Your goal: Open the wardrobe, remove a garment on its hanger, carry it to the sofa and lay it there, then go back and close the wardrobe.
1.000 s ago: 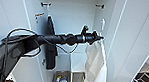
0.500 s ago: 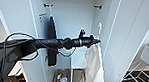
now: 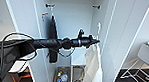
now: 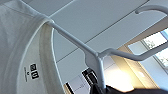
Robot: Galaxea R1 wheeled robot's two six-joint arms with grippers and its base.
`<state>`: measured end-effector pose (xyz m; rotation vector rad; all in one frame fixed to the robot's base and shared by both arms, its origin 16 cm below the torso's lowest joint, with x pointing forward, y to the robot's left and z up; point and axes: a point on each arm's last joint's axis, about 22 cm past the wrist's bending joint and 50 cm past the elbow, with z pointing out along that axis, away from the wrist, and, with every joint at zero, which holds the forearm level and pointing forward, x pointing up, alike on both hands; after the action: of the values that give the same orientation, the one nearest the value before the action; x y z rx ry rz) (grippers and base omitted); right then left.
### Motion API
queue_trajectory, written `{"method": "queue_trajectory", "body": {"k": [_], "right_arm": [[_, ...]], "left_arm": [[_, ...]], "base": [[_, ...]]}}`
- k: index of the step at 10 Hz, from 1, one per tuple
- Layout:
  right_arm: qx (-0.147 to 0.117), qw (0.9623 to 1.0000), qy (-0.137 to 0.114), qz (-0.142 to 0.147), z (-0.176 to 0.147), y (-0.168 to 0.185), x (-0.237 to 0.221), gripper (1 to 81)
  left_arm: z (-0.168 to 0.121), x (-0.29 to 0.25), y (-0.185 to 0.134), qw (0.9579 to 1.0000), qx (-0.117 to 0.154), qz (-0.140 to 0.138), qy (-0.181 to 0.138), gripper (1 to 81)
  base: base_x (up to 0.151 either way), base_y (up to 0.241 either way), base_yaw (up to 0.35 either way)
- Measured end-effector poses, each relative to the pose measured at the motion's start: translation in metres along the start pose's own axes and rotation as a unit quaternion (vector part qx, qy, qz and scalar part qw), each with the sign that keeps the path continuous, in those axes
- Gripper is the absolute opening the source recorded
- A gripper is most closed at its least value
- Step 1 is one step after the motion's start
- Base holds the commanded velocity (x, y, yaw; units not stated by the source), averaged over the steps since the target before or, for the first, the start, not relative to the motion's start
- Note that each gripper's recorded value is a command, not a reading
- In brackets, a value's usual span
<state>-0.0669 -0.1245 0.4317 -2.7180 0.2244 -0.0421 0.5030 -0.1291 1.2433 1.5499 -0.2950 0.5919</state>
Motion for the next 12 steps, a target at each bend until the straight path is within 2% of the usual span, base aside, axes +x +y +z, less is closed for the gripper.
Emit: {"method": "queue_trajectory", "body": {"k": [6, 12], "right_arm": [[0.0, 1.0, 0.0, 0.0, 0.0, 0.0, -0.001, 81.1], [0.0, 1.0, 0.0, 0.0, 0.0, 0.0, -0.001, 81.1]], "left_arm": [[-0.011, -0.009, -0.007, 1.0, 0.001, -0.007, -0.002, 1.0], [-0.013, -0.017, -0.007, 0.9999, -0.001, -0.011, -0.008, 1.0]], "base": [[-0.105, 0.0, 0.0], [0.0, 0.0, 0.0]]}}
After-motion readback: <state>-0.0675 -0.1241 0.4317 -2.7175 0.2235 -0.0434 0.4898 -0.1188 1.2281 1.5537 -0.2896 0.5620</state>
